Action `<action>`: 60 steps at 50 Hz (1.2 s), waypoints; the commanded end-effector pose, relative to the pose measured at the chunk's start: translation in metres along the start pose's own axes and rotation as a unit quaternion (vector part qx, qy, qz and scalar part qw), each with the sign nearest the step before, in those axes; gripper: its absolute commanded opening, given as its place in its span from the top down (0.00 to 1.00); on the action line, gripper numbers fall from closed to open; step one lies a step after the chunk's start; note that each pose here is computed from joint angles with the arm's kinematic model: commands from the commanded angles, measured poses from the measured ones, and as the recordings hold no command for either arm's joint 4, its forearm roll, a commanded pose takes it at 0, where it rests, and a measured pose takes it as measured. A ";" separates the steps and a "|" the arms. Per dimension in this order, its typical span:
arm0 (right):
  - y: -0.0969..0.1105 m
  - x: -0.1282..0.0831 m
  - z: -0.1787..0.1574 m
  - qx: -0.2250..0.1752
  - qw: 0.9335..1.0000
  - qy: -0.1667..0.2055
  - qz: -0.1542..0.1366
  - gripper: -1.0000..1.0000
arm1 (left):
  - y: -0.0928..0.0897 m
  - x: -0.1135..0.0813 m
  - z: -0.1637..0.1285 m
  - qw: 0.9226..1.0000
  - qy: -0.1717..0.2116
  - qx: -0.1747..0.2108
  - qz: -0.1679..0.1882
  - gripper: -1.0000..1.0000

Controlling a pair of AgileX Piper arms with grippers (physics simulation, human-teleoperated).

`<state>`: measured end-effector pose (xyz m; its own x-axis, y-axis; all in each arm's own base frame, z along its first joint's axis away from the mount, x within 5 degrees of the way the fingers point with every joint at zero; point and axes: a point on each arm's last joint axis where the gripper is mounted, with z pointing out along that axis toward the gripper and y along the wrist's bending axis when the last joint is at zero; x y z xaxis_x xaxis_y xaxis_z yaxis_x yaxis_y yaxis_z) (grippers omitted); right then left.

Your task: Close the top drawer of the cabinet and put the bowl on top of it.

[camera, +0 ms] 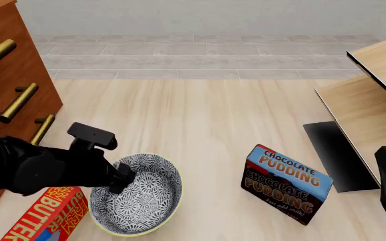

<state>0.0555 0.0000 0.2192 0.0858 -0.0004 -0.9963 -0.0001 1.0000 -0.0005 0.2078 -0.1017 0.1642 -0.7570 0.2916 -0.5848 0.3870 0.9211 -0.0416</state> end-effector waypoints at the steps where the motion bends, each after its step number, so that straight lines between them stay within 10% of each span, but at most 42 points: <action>1: 0.000 0.002 0.000 0.000 1.000 0.000 0.000 0.00 | 0.000 0.002 0.006 1.000 0.006 0.000 0.000 0.00; 13: 0.000 0.002 0.000 0.000 1.000 0.000 0.000 0.00 | -0.004 0.005 0.011 1.000 0.017 0.004 0.005 0.00; 14: 0.000 0.002 0.000 0.000 1.000 0.000 0.000 0.00 | -0.005 0.004 0.010 1.000 0.015 0.005 0.005 1.00; 60: 0.000 0.002 0.000 0.000 1.000 0.000 0.000 0.00 | -0.038 -0.065 -0.079 0.989 -0.111 0.069 -0.067 1.00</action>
<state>0.0555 0.0000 0.2192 0.0859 -0.0005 -0.9963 -0.0002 1.0000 -0.0005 0.2082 -0.1318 0.2401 -0.6863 0.1536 -0.7109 0.3810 0.9086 -0.1715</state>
